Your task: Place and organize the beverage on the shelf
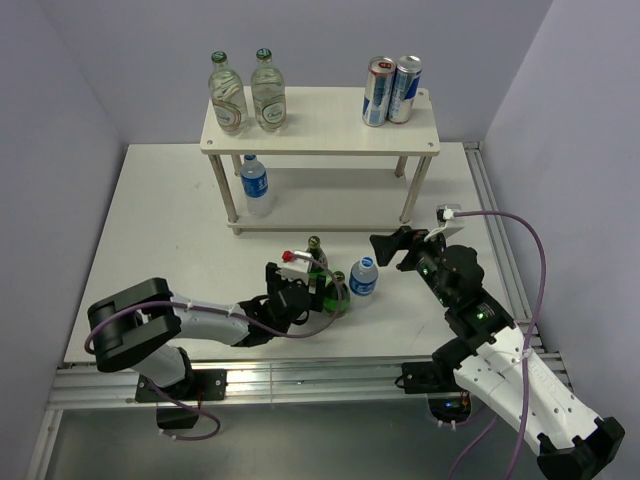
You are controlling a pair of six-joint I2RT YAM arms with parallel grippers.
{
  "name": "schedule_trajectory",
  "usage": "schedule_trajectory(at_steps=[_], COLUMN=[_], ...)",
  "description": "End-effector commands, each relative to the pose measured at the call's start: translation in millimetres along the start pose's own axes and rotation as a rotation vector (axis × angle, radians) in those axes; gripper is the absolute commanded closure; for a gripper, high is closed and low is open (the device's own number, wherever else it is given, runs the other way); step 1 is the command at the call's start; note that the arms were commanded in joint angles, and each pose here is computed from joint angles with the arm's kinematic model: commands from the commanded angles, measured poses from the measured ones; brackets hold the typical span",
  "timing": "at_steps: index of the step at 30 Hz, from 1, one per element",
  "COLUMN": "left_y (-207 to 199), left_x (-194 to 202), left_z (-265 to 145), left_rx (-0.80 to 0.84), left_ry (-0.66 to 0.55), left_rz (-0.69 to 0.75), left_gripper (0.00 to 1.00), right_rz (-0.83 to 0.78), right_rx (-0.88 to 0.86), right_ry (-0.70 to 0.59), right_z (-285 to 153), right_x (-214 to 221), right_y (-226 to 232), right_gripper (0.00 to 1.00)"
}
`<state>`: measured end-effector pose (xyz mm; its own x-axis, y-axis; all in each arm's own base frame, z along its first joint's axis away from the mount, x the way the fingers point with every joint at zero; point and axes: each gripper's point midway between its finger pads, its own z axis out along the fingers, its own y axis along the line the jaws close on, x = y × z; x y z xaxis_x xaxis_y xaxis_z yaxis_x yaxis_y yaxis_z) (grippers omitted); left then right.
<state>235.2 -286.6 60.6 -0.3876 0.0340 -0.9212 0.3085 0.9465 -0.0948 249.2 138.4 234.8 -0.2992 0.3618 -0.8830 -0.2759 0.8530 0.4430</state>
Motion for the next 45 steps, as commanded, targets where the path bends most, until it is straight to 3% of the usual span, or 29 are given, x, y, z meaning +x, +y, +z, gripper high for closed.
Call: schedule_trajectory(at_steps=[1, 10, 15, 19, 21, 23, 24, 25, 26, 28, 45], left_y=[-35.2, -52.0, -50.4, -45.2, -44.8, -45.4, -44.1, -43.9, -46.3, -45.7, -52.7], left_x=[-35.3, -36.9, -41.9, -43.9, -43.4, -45.6, -43.8, -44.3, -47.3, -48.2, -123.4], left_z=[7.3, 31.4, 44.5, 51.4, 54.5, 58.5, 61.1, 62.2, 63.5, 65.5, 46.6], left_rx=[0.080, 0.075, 0.061, 0.042, 0.038, 0.036, 0.028, 0.026, 0.028, 0.019, 0.021], left_ry=[-0.100, -0.117, -0.137, -0.145, -0.148, -0.154, -0.152, -0.155, -0.162, -0.164, -0.291], left_rz=[-0.091, -0.069, -0.085, -0.085, -0.085, -0.081, -0.073, -0.071, -0.072, -0.066, -0.050], left_gripper=[0.01, 0.01, 0.12, 0.30, 0.34, 0.46, 0.53, 0.69, 0.76, 1.00, 1.00], right_rz=[0.002, 0.003, 0.002, 0.003, 0.003, 0.003, 0.003, 0.003, 0.003, 0.003, 0.006], right_rx=[-0.022, -0.026, -0.030, -0.032, -0.034, -0.034, -0.034, -0.034, -0.034, -0.033, -0.036], right_ry=[-0.020, -0.016, -0.016, -0.013, -0.014, -0.014, -0.014, -0.010, -0.014, -0.012, -0.018], right_z=[1.6, 2.3, 2.3, 2.5, 2.5, 2.5, 2.5, 2.8, 2.5, 2.8, 1.4], right_x=[-3.2, -2.3, -2.4, -1.7, -2.0, -2.0, -2.0, -0.8, -1.9, -1.7, -2.4], right_y=[4.5, 5.5, 6.1, 6.6, 6.9, 6.9, 6.9, 6.8, 7.0, 6.7, 7.0], right_gripper=[0.00, 0.00, 0.00, 0.00, 0.00, 0.00, 0.00, 0.00, 0.00, 0.00, 0.00])
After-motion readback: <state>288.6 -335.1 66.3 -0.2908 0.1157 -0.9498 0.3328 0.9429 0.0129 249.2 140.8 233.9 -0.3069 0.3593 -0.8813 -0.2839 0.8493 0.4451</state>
